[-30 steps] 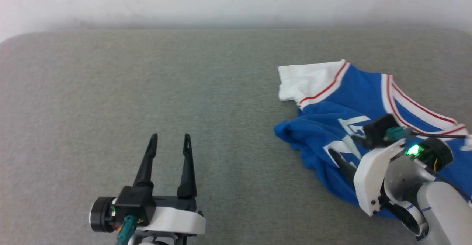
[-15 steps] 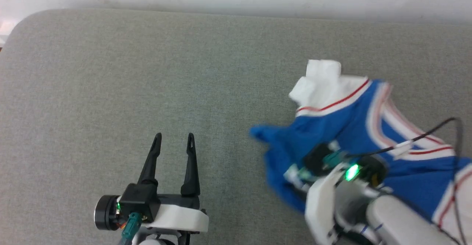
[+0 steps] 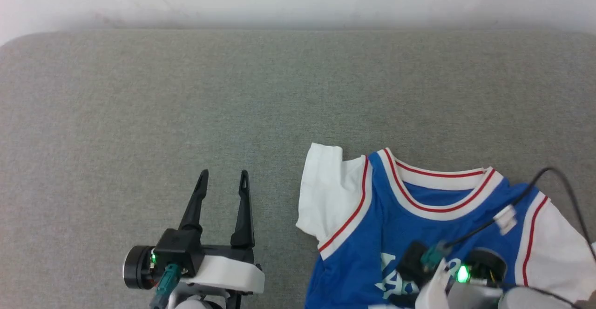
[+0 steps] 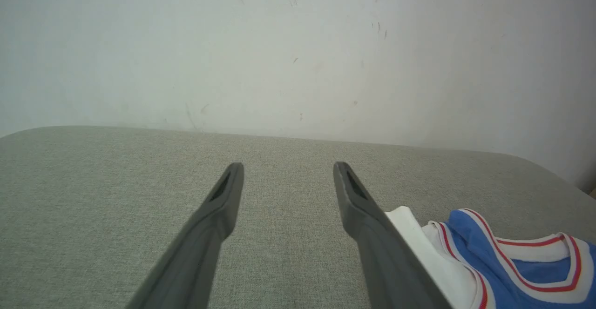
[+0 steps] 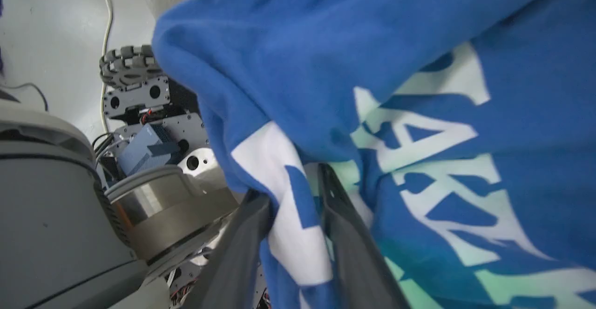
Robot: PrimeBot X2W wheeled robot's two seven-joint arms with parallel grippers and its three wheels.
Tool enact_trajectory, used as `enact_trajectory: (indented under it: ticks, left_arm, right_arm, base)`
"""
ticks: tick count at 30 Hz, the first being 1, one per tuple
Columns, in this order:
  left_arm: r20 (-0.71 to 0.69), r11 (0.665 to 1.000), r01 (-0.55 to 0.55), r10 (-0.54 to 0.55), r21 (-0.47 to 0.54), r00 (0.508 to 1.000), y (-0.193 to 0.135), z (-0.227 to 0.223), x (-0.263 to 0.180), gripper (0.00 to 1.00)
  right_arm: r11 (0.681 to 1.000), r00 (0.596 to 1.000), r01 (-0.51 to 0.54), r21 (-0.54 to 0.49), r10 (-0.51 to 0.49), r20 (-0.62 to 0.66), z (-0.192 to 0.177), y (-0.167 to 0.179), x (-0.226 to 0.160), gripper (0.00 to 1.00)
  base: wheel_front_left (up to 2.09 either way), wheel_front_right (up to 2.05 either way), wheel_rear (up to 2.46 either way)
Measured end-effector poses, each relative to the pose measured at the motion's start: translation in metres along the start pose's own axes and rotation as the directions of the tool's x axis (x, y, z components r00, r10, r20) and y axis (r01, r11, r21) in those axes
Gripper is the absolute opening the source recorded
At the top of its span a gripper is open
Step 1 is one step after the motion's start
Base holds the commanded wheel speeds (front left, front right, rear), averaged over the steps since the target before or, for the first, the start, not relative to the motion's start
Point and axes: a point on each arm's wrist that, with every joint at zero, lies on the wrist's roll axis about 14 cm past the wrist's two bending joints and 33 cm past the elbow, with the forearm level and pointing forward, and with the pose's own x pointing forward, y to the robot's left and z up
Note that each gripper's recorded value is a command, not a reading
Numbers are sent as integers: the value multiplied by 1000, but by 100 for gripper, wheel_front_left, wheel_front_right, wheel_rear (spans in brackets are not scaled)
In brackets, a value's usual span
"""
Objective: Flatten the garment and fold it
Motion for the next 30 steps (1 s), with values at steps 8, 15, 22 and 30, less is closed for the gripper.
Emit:
enact_trajectory:
  ticks: [8, 15, 22, 30]
  left_arm:
    - [34, 1000, 28, -29, 9, 999, -5, 12, -3, 100]
    - [49, 999, 44, -45, 21, 998, -7, 18, -11, 100]
    - [10, 997, 62, -63, 49, 998, -12, 5, -20, 100]
    - [-76, 970, 213, -205, 119, 976, -46, 2, 24, 100]
  right_arm:
    - [923, 718, 283, 260, -384, 581, 95, -87, -88, 100]
    - [592, 198, 529, 608, -783, 590, 43, -142, -198, 100]
    - [365, 67, 559, 745, -915, 398, -39, -129, -221, 100]
    - [330, 29, 531, 780, -928, 372, -46, -134, -231, 100]
  base:
    - [0, 0, 0]
    - [0, 0, 0]
    - [0, 0, 0]
    - [0, 0, 0]
